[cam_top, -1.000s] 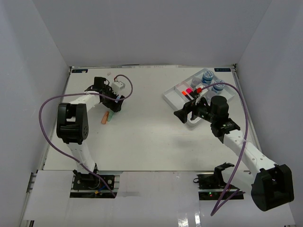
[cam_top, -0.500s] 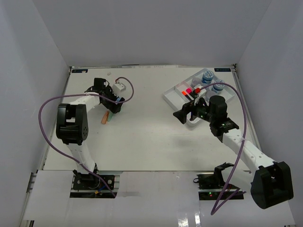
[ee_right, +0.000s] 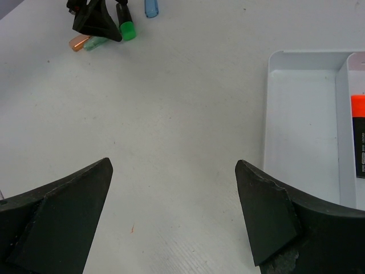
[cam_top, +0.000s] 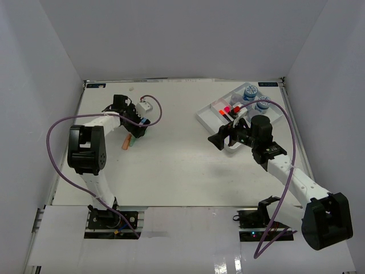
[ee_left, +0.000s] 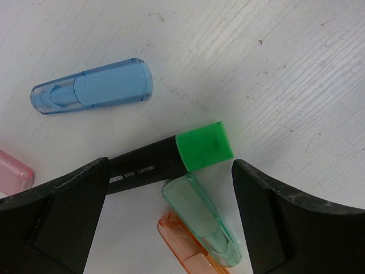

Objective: Sort the stationery into containers
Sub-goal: Pick up the pen from the center of the board.

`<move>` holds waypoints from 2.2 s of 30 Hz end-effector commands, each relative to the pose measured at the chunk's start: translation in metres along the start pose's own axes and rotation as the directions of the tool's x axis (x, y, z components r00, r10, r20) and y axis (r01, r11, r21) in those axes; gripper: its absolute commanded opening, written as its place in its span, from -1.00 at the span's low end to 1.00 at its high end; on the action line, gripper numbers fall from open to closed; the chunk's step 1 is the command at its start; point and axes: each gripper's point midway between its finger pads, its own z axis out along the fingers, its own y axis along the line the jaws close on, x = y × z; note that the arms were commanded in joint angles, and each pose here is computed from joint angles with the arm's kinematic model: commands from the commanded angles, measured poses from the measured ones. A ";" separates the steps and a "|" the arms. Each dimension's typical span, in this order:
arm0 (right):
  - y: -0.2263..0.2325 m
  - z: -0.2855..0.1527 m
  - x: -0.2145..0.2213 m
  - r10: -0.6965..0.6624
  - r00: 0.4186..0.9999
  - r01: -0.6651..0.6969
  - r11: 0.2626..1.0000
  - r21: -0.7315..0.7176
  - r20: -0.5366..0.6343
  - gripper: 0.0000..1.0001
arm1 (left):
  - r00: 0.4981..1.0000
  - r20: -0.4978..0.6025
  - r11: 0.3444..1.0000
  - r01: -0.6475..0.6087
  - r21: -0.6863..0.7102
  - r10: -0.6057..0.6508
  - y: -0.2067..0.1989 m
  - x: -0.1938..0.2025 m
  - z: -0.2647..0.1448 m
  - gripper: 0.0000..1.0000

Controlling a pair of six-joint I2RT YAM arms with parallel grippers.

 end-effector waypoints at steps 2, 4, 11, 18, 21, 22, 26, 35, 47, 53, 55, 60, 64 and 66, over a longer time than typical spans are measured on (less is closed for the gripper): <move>0.005 0.001 -0.013 -0.014 1.000 0.015 1.000 -0.018 0.028 0.89 | 0.999 0.033 1.000 0.011 -0.006 -0.011 0.009 -0.013 0.002 0.93; 0.005 0.003 -0.011 -0.009 1.000 0.010 1.000 -0.022 0.021 0.89 | 0.999 0.034 1.000 0.028 0.006 -0.028 0.007 -0.012 0.007 0.90; 0.005 0.002 -0.009 -0.008 1.000 0.009 1.000 -0.021 0.018 0.89 | 0.996 0.019 0.996 0.088 0.028 -0.089 0.003 -0.005 0.021 0.74; 0.005 0.004 -0.008 -0.006 1.000 0.006 1.000 -0.024 0.017 0.89 | 0.988 0.071 0.988 0.129 0.090 -0.135 -0.004 -0.020 0.024 0.46; 0.005 0.004 -0.007 -0.008 1.000 0.008 1.000 -0.023 0.016 0.89 | 0.984 0.087 0.981 0.144 0.127 -0.155 -0.013 -0.025 0.025 0.30; 0.005 0.003 -0.008 -0.008 1.000 0.009 1.000 -0.022 0.018 0.89 | 0.984 0.089 0.980 0.140 0.139 -0.153 -0.017 -0.027 0.026 0.26; 0.005 0.003 -0.008 -0.009 1.000 0.009 1.000 -0.022 0.019 0.89 | 0.982 0.085 0.973 0.150 0.178 -0.167 -0.034 -0.032 0.030 -0.11; 0.009 0.003 -0.012 0.002 1.000 -0.001 0.999 -0.034 0.027 0.89 | 0.951 0.182 0.947 0.201 0.249 -0.250 -0.057 -0.089 0.013 -0.62; 0.040 0.027 -0.026 0.048 0.999 -0.048 0.998 -0.044 0.005 0.89 | 0.679 0.384 0.776 0.494 0.392 -0.626 -0.110 -0.188 -0.064 -1.00; 0.053 0.053 -0.040 0.105 0.994 -0.105 0.994 -0.004 0.039 0.89 | 0.458 0.384 0.598 0.608 0.522 -0.801 -0.137 -0.213 -0.097 -1.00; 0.061 0.063 -0.047 0.119 0.992 -0.119 0.993 -0.005 0.040 0.89 | 0.416 0.394 0.572 0.629 0.527 -0.820 -0.144 -0.220 -0.106 -1.00; 0.081 0.084 -0.073 0.132 0.989 -0.130 0.991 -0.032 0.067 0.88 | 0.310 0.429 0.514 0.673 0.531 -0.849 -0.147 -0.230 -0.123 -0.99; 0.086 0.100 -0.075 0.141 0.988 -0.140 0.990 -0.020 0.059 0.85 | 0.237 0.442 0.469 0.696 0.545 -0.865 -0.146 -0.234 -0.132 -0.99; 0.089 0.104 -0.077 0.146 0.987 -0.145 0.989 -0.019 0.061 0.82 | 0.227 0.444 0.463 0.695 0.550 -0.867 -0.149 -0.235 -0.136 -0.99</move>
